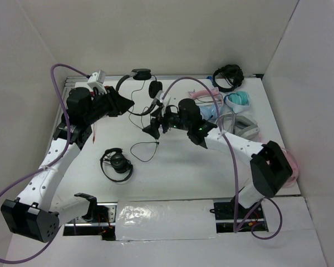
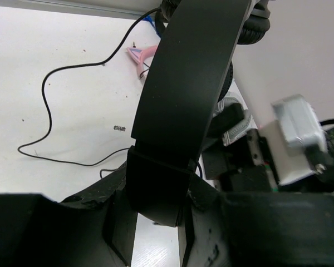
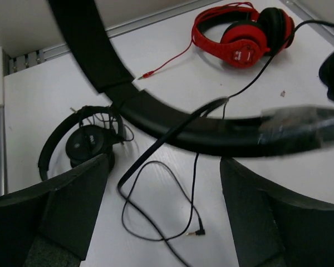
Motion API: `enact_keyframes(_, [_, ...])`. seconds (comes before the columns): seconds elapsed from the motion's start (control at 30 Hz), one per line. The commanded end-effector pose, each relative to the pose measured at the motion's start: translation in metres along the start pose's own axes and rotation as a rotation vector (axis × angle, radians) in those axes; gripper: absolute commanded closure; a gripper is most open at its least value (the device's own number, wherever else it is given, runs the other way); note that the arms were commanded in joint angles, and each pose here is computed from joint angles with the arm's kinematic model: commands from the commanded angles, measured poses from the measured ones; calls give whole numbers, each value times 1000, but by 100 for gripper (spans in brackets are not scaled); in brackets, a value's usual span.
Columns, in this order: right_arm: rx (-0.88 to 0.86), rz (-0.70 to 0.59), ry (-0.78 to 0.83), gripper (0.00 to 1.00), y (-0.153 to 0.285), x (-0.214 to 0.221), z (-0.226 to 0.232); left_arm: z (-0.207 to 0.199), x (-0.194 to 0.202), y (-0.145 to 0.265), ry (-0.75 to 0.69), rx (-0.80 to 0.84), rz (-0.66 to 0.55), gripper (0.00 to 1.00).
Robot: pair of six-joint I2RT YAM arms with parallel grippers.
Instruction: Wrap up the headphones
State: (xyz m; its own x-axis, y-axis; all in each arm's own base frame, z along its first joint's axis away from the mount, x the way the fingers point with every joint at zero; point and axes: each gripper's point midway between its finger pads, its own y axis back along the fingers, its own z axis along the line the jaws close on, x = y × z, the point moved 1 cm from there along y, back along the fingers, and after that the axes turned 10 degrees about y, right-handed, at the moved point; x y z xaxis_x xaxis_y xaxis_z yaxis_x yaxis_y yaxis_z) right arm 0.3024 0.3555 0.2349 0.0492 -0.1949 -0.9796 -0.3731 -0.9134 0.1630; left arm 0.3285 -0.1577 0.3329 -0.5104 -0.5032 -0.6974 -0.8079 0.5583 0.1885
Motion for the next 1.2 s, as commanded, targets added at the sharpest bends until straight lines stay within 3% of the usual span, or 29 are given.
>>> enact_keyframes(0.0, [-2,-97,56,16,-22,-29,-9,-34,-24,10,-43,112,-71,100])
enact_keyframes(0.07, [-6,-101,20,47,-24,-27,-8,-33,-26,10,-47,105,-85,100])
enact_keyframes(0.1, [-18,-96,8,77,-20,-23,-3,-31,-26,9,-52,101,-87,100])
enact_keyframes(0.17, [9,-152,17,100,-4,-42,1,-24,-26,4,-47,75,-86,100])
enact_keyframes(0.3, [156,-172,-13,100,35,-66,-2,-6,-18,-9,-51,37,-37,100])
enact_keyframes(0.5, [554,-216,-96,100,119,-107,-65,13,11,-15,-127,55,55,100])
enact_keyframes(0.63, [884,-253,-123,100,199,-131,-129,19,32,-9,-173,68,129,100])
enact_keyframes(0.73, [1005,-266,-156,100,236,-141,-154,20,47,0,-205,94,173,100])
enact_keyframes(0.97, [1286,-273,-283,100,328,-130,-223,13,79,20,-255,218,266,100])
enact_keyframes(1.17, [1391,-219,-406,100,357,-96,-267,16,93,25,-261,237,319,100])
